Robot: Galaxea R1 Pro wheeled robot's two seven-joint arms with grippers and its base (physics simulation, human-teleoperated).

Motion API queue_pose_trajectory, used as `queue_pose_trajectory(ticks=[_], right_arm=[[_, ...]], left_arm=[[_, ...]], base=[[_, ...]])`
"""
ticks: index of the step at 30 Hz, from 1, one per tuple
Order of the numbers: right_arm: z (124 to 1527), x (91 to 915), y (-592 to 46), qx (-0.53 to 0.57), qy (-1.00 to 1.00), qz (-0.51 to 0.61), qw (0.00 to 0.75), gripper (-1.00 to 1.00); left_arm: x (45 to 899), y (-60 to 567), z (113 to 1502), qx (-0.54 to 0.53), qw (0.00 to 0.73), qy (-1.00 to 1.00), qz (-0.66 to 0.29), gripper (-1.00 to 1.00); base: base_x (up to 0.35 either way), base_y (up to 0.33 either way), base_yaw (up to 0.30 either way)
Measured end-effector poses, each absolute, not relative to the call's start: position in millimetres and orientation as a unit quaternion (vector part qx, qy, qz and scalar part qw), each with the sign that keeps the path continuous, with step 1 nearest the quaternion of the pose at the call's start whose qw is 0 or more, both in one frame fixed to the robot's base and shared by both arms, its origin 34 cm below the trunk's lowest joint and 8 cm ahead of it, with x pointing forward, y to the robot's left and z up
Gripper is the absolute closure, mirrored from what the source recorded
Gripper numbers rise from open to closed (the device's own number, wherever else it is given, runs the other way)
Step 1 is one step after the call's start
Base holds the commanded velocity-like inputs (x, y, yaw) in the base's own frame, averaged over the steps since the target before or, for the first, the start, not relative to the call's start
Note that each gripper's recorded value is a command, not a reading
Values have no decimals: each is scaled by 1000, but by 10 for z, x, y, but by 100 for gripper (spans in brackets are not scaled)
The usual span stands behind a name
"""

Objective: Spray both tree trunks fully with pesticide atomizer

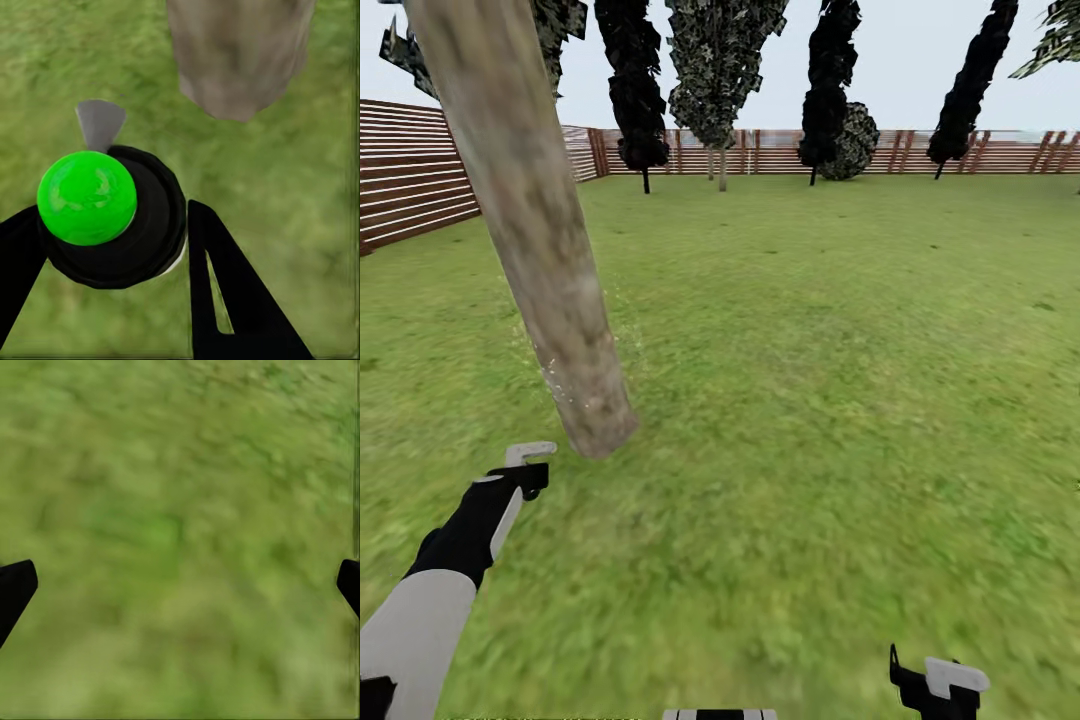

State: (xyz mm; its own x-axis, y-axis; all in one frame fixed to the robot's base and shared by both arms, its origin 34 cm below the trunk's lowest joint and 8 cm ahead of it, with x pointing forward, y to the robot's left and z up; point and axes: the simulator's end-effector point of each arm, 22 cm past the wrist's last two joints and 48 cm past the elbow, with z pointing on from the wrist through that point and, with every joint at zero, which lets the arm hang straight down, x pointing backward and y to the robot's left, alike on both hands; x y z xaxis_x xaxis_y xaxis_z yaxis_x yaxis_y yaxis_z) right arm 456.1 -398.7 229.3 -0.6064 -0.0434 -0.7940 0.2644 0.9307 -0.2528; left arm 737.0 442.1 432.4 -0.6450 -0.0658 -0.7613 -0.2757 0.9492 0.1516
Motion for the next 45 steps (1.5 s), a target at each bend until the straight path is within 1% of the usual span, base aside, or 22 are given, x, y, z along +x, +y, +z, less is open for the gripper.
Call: queue_pose_trajectory(ticks=[12, 19, 22, 29, 45], right_arm=[[2293, 4561, -3989, 63, 879, -175, 439, -100], [2291, 4561, -3983, 63, 879, -175, 439, -100], [2292, 4562, -3982, 63, 879, -175, 439, -100], [2292, 4561, -3984, 63, 879, -175, 439, -100], [2291, 4561, -3981, 63, 879, -175, 439, -100]], left_arm=[[7370, 4419, 4324, -94, 410, 898, 129, 100], [7369, 4421, 4324, -94, 410, 898, 130, 100], [7369, 4424, 4325, -94, 410, 898, 130, 100], [7368, 4425, 4325, -95, 410, 898, 130, 100], [7338, 4483, 4317, -103, 407, 896, 143, 100]], base=[[10, -275, 8], [1, -275, 243], [149, -234, 204], [230, -196, 24], [179, -228, 266]])
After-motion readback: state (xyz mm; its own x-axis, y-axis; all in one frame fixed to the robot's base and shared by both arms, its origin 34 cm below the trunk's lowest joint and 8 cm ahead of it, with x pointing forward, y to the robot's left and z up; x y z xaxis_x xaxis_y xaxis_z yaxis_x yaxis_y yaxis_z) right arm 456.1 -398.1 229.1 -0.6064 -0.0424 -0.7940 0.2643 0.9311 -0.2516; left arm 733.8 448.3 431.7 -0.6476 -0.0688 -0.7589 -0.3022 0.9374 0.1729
